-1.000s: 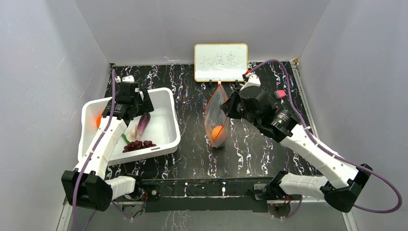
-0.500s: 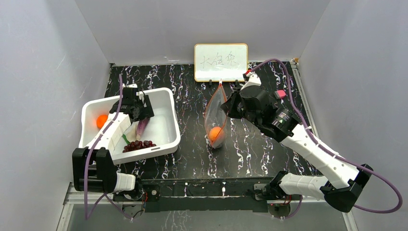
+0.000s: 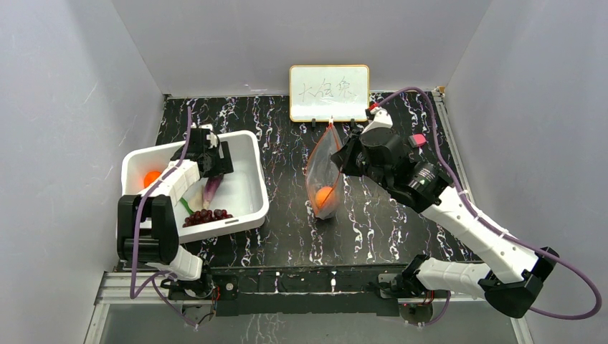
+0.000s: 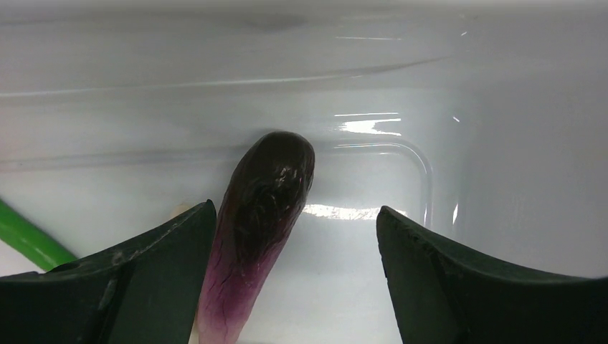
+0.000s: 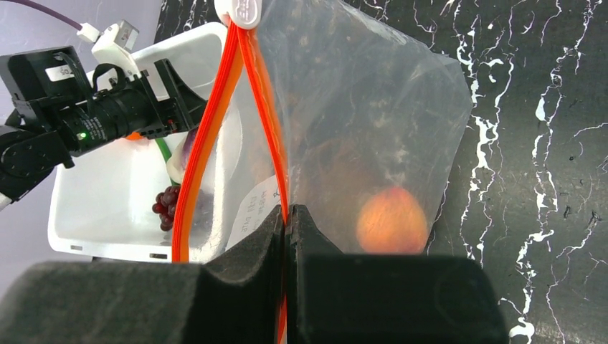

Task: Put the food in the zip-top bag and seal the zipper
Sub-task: Pick up the fake vegetable from the bin.

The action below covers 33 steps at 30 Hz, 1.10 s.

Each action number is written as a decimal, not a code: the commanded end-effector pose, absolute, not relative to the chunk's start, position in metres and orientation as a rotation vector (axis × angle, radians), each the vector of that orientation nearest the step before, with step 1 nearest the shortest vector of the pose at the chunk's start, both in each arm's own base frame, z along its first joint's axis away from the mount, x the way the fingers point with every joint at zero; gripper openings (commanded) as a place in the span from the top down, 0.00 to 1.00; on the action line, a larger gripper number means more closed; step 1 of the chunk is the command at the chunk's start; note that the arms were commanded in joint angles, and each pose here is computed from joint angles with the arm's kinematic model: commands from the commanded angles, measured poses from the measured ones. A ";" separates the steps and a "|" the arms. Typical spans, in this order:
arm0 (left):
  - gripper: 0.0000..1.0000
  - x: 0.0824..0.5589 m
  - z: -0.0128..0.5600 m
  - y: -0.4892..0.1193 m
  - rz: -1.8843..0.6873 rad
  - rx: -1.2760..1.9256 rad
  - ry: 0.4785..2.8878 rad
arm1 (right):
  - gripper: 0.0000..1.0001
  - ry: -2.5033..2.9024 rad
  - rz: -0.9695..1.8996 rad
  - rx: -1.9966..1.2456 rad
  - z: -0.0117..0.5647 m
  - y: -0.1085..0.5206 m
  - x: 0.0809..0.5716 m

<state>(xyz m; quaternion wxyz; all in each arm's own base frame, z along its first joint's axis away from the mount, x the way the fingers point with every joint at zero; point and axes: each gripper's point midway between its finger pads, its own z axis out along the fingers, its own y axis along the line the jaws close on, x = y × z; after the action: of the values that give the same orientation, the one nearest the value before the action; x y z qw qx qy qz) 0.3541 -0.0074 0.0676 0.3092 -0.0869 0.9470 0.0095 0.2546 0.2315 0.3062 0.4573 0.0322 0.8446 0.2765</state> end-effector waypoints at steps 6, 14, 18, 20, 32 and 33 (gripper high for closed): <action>0.21 0.359 0.057 -0.018 -0.062 -0.180 2.516 | 1.00 1.946 0.738 0.105 0.354 0.223 0.252; 0.29 0.354 0.055 -0.029 -0.139 -0.173 2.533 | 1.00 1.933 0.730 0.117 0.356 0.216 0.250; 0.33 0.353 0.058 -0.028 -0.137 -0.175 2.519 | 1.00 1.932 0.732 0.117 0.355 0.215 0.248; 0.33 0.353 0.056 -0.027 -0.130 -0.175 2.528 | 1.00 1.932 0.731 0.120 0.355 0.214 0.248; 0.37 0.346 0.043 -0.035 -0.145 -0.168 2.594 | 1.00 1.926 0.735 0.124 0.356 0.215 0.249; 0.37 0.344 0.042 -0.037 -0.147 -0.166 2.600 | 1.00 1.924 0.735 0.125 0.357 0.215 0.249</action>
<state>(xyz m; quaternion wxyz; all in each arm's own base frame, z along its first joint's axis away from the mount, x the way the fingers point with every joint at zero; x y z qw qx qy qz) 0.3498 -0.0299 0.0440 0.2781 -0.0658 0.9572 -0.0468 0.2467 0.2154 0.3242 0.4796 0.0441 0.8300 0.2814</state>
